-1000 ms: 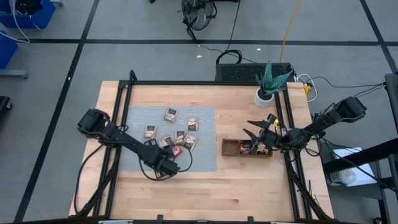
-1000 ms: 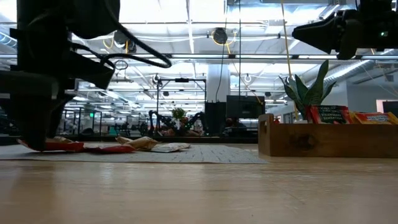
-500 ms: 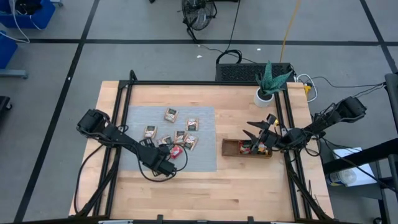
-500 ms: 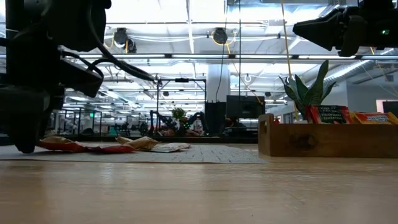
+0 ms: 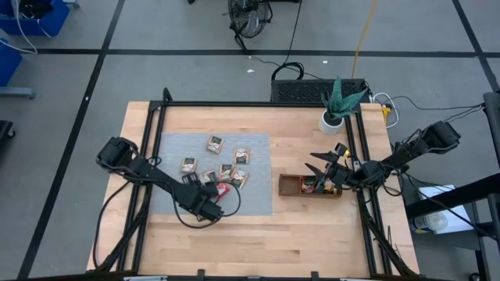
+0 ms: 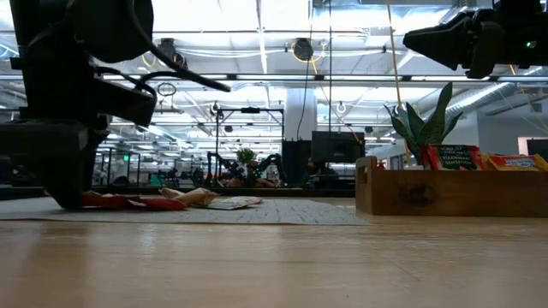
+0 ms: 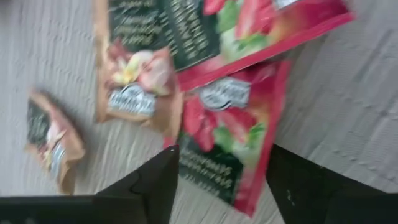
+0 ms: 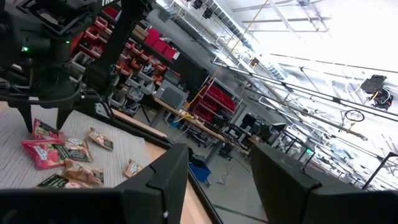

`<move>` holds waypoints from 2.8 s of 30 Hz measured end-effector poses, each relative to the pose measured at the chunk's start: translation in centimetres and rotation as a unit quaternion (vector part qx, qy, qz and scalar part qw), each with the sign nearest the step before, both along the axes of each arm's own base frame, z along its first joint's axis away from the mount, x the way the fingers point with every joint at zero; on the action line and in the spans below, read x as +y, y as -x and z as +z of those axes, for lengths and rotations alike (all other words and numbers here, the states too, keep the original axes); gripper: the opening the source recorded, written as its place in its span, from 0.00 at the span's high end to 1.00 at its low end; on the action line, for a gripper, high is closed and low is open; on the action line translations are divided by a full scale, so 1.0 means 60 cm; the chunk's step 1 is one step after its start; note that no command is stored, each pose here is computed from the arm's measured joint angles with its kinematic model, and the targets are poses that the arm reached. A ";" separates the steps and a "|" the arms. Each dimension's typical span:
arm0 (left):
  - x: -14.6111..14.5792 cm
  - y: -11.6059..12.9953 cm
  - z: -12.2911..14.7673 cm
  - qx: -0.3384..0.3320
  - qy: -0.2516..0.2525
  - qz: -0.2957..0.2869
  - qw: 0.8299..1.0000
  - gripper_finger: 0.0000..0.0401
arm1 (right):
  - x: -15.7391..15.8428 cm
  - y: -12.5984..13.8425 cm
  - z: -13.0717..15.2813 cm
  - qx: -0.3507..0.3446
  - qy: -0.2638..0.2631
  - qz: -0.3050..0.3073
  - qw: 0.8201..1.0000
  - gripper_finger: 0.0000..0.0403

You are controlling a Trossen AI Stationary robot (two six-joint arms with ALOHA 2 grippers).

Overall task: Pick & Place Tea
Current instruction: Put the red tea bag into the middle section of the wooden organizer

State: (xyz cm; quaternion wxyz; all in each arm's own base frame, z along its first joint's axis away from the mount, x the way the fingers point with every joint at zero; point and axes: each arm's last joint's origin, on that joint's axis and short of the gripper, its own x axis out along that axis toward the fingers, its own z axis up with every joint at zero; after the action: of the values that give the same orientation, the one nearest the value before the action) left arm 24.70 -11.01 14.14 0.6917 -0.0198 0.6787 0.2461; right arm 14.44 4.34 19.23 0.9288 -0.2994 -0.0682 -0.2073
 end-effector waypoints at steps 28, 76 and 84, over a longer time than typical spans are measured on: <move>-0.029 -0.026 0.082 0.027 -0.020 -0.127 0.991 1.00 | -0.001 0.000 0.001 -0.022 -0.048 0.012 0.999 0.60; 0.022 -0.210 0.131 0.256 -0.472 -0.632 0.558 1.00 | -0.269 -0.218 -0.011 0.124 -0.494 0.345 0.789 0.57; 0.032 -0.219 0.137 0.241 -0.478 -0.631 0.560 1.00 | -0.258 -0.231 -0.014 0.118 -0.495 0.385 0.770 0.57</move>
State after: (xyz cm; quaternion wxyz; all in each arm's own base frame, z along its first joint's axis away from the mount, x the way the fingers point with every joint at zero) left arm 37.86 -9.08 22.38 0.3886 0.8078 0.4422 0.0307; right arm 28.28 -11.13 18.40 0.9514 0.2305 0.0449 0.1993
